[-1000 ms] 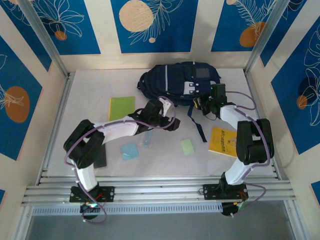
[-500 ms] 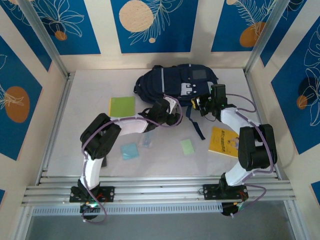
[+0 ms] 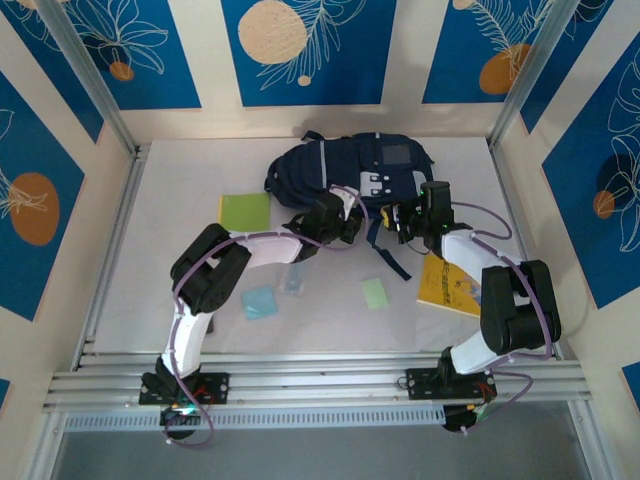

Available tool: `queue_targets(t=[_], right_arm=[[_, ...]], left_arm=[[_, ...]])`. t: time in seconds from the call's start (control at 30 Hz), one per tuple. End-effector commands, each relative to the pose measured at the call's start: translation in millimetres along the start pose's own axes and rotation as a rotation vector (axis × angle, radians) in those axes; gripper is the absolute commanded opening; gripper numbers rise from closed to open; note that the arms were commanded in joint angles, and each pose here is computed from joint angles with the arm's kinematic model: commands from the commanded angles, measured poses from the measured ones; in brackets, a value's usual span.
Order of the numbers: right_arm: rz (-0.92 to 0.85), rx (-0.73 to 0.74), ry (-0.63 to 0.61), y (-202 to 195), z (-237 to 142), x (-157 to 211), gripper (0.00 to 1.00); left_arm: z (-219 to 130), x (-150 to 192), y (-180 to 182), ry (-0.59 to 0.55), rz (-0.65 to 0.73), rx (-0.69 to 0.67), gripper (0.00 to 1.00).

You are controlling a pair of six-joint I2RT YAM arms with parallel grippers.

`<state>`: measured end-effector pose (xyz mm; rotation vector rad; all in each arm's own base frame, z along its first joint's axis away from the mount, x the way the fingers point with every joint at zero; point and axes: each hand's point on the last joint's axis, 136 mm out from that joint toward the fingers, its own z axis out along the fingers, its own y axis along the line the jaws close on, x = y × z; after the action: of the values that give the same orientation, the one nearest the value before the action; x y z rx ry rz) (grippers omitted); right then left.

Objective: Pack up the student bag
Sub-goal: Unzip the student bag at the top-center of the table.

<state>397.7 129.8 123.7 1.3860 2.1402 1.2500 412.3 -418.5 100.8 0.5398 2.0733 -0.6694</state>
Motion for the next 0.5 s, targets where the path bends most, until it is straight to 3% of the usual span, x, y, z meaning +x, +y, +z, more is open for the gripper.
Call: queue_targets(t=[0.0, 0.13, 0.33, 0.47], right_arm=[[-0.010, -0.027, 0.069, 6, -1, 15, 0.00], [-0.054, -0.019, 0.021, 8, -6, -1, 0.00], [-0.135, -0.001, -0.005, 14, -14, -27, 0.00], [-0.154, 0.010, 0.012, 14, -12, -42, 0.00]], left_arm=[[-6, -31, -28, -0.085, -0.044, 0.116, 0.00], [-11, 0, -11, 0.028, -0.047, 0.066, 0.00], [-33, 55, 43, 0.243, -0.100, -0.023, 0.00], [-52, 67, 81, 0.315, -0.128, -0.090, 0.00]])
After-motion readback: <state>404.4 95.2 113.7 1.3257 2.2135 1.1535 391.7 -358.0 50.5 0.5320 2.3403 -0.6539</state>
